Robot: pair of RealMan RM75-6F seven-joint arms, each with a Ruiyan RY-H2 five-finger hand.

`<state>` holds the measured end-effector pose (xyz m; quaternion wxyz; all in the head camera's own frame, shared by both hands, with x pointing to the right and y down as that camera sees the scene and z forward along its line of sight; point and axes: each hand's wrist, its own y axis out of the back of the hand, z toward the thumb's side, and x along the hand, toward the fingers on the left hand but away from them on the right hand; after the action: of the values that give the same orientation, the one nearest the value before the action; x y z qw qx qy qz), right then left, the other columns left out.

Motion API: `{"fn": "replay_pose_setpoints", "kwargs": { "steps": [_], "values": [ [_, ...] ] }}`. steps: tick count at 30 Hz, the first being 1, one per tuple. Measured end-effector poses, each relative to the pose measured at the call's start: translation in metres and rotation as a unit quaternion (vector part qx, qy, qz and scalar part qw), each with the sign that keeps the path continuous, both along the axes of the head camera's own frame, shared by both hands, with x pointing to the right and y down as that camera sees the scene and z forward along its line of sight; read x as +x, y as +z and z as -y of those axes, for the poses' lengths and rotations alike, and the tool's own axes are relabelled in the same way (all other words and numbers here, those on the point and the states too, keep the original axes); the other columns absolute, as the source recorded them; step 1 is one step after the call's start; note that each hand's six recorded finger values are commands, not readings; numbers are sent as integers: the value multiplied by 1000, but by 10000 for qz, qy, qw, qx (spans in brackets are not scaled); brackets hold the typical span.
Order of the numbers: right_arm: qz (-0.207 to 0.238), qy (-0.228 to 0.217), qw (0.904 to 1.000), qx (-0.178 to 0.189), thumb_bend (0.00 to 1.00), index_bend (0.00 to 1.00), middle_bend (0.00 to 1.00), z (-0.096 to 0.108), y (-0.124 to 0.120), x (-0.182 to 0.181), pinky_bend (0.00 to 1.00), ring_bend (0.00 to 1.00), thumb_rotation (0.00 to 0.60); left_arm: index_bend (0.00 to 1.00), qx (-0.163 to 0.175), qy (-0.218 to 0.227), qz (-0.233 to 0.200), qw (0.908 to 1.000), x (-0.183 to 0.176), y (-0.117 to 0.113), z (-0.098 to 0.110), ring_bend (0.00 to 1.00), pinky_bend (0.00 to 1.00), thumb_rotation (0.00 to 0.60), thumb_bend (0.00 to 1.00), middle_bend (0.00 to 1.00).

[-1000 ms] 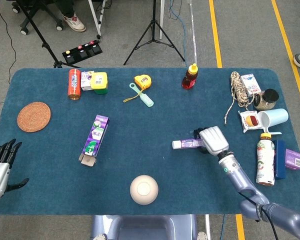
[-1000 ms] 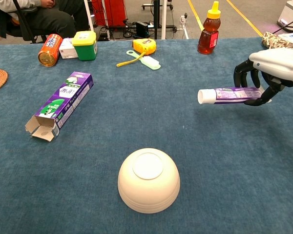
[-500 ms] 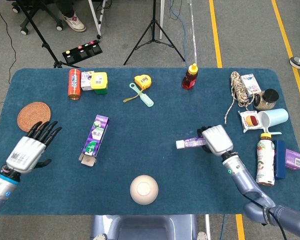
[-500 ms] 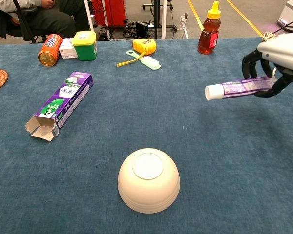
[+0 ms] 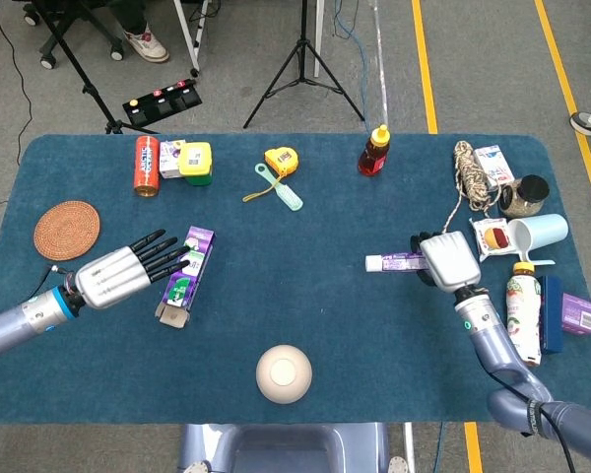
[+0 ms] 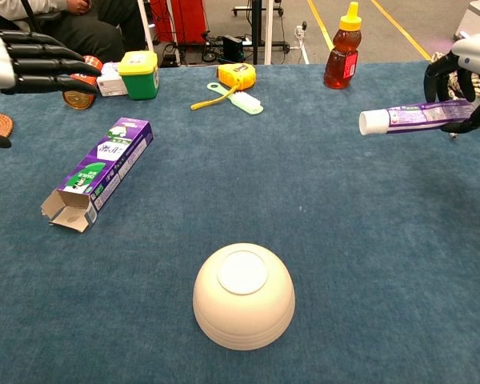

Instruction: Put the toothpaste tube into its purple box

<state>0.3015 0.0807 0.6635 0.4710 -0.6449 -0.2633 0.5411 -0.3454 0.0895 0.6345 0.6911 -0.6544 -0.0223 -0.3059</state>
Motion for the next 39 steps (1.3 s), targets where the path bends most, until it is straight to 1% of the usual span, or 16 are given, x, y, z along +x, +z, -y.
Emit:
{"fn": "replay_pose_setpoints", "kwargs": {
  "steps": [4,6,9,14,19,29,34,39],
  "values": [
    [51,32,10000,-31,514,606,616,-1,-2,1,646,587,600,0,191,736,227,9968,13,11,6,0,106,600,11,0],
    [63,34,10000,-31,514,606,616,-1,-3,2,646,587,600,0,250,968,274,9946,19,16,8,0,116,600,13,0],
    [95,46,9999,-40,514,606,617,-1,-4,2,646,587,600,0,326,1141,349,9923,23,21,10,0,131,600,14,0],
    [125,52,9999,-45,515,606,617,-2,-4,2,646,588,600,0,381,1244,468,9904,30,35,11,0,145,600,21,0],
    [116,77,9999,-52,518,607,617,-3,-3,5,648,588,600,0,315,1351,546,9888,39,50,7,0,185,600,28,0],
    [118,185,9998,-42,523,608,618,-1,-6,15,649,589,600,0,185,1603,733,9842,47,71,-6,0,197,600,28,0],
    [130,213,9997,-31,524,610,620,0,-6,19,650,590,600,0,212,1581,777,9841,48,75,-8,0,202,600,28,0],
    [138,236,9996,-37,524,612,623,0,-5,22,652,591,600,0,30,1335,619,9891,55,82,-17,0,203,600,29,0]
  ]
}}
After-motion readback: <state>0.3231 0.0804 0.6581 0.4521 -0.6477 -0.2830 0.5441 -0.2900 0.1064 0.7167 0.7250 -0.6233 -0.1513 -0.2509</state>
